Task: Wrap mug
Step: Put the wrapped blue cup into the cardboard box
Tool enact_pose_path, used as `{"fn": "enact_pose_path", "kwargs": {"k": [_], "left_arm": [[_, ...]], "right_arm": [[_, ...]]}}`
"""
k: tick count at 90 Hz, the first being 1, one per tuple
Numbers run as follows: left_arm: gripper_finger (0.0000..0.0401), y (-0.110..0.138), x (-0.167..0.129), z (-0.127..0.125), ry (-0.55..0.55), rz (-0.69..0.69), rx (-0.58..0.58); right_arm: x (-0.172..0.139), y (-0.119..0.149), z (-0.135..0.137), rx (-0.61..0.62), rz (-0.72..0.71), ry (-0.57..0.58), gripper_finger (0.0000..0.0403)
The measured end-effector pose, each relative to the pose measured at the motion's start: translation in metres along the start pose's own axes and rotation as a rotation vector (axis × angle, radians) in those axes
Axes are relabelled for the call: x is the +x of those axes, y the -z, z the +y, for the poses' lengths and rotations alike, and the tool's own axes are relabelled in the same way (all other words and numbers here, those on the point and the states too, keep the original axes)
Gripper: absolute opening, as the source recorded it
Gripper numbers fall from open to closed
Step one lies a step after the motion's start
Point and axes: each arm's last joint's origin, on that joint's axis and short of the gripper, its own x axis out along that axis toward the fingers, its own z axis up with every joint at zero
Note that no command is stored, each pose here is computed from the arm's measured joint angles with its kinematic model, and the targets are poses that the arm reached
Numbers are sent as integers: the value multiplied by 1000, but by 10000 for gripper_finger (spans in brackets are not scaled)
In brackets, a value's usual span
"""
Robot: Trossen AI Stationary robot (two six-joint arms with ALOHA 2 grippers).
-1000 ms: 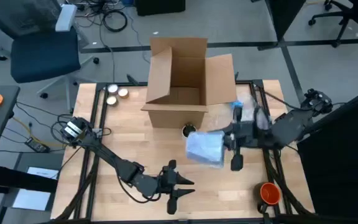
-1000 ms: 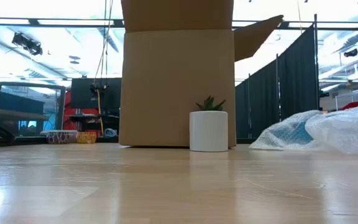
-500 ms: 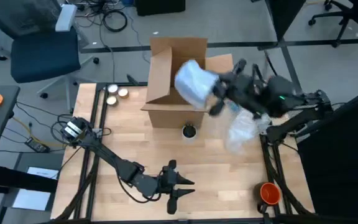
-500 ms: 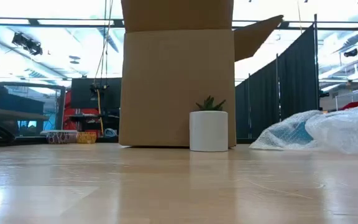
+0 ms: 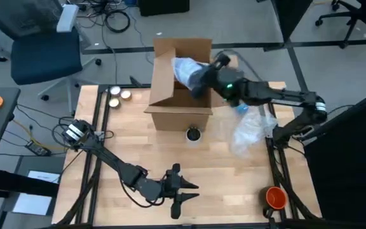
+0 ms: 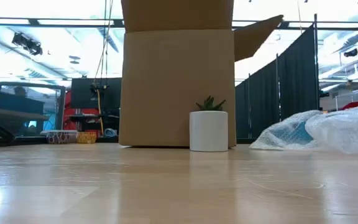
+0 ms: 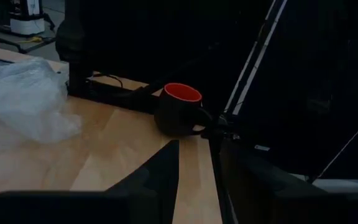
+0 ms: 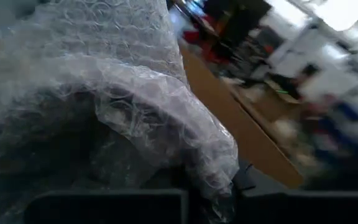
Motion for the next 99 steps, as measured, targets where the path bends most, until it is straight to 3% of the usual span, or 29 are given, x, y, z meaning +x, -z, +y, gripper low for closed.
{"fn": "enact_pose_path", "kwargs": {"k": [14,33,54,63,84,99], "left_arm": [[105,0,0,0,0,0,0],[105,0,0,0,-3,0,1],[105,-2,4,7,-42,-13,-1],[105,-3,5,9,-50,-14,-1],[105,-5,8,13,-61,-17,-2],[105,-5,8,14,-62,-22,-5]], "right_arm": [[28,11,28,-180,111,42,3],[52,24,60,-305,118,-79,3],[50,24,82,-247,28,-276,3],[37,17,85,-222,-2,-304,3],[-7,-8,55,-106,-149,-317,3],[-8,-6,41,-44,-152,-340,3]]}}
